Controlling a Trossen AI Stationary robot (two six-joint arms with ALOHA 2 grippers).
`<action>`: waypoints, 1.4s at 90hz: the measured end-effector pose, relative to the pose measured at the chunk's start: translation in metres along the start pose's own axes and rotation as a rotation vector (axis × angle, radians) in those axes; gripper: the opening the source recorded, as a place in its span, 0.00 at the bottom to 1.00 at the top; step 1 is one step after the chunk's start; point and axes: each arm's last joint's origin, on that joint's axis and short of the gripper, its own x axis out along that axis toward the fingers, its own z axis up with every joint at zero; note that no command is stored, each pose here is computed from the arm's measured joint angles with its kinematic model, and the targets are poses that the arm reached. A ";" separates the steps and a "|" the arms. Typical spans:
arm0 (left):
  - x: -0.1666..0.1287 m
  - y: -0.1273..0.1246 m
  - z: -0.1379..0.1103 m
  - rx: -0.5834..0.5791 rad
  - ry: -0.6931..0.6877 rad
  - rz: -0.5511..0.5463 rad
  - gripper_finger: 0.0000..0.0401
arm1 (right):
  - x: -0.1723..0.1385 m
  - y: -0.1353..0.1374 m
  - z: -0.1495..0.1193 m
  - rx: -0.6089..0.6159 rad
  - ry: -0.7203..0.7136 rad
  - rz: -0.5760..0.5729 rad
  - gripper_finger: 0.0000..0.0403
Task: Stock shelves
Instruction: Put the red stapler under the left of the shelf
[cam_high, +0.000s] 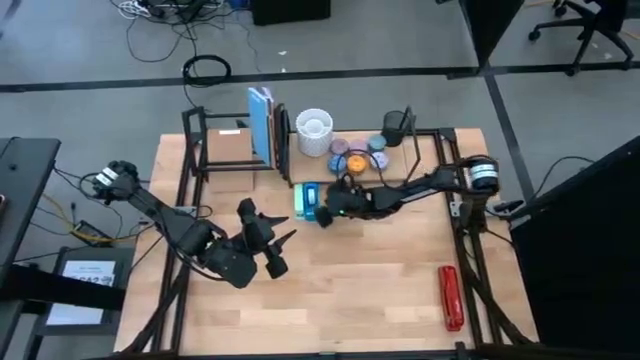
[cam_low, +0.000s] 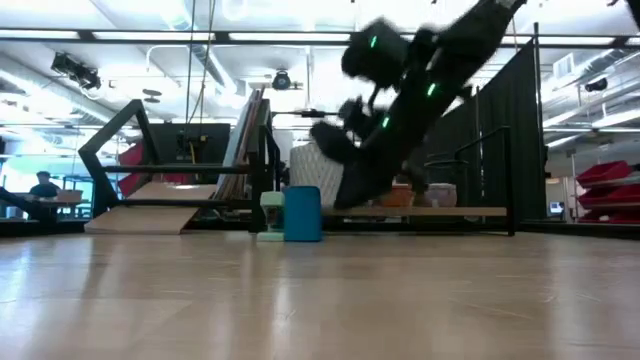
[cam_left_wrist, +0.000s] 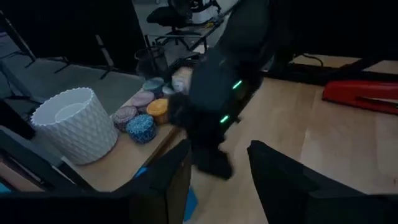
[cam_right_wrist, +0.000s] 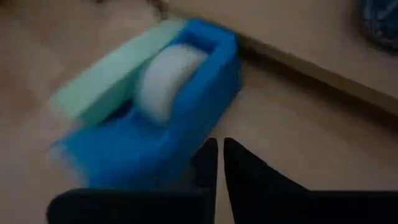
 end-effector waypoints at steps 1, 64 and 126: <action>0.000 0.000 0.000 0.000 0.000 0.000 0.35 | -0.005 0.001 0.000 -0.012 0.006 0.001 0.00; 0.000 0.000 0.001 -0.005 -0.005 -0.003 0.35 | -0.228 -0.038 -0.096 0.178 0.952 -0.291 0.31; 0.008 -0.010 -0.009 0.037 0.016 0.010 0.35 | -0.167 -0.076 -0.178 0.367 1.202 -0.373 0.58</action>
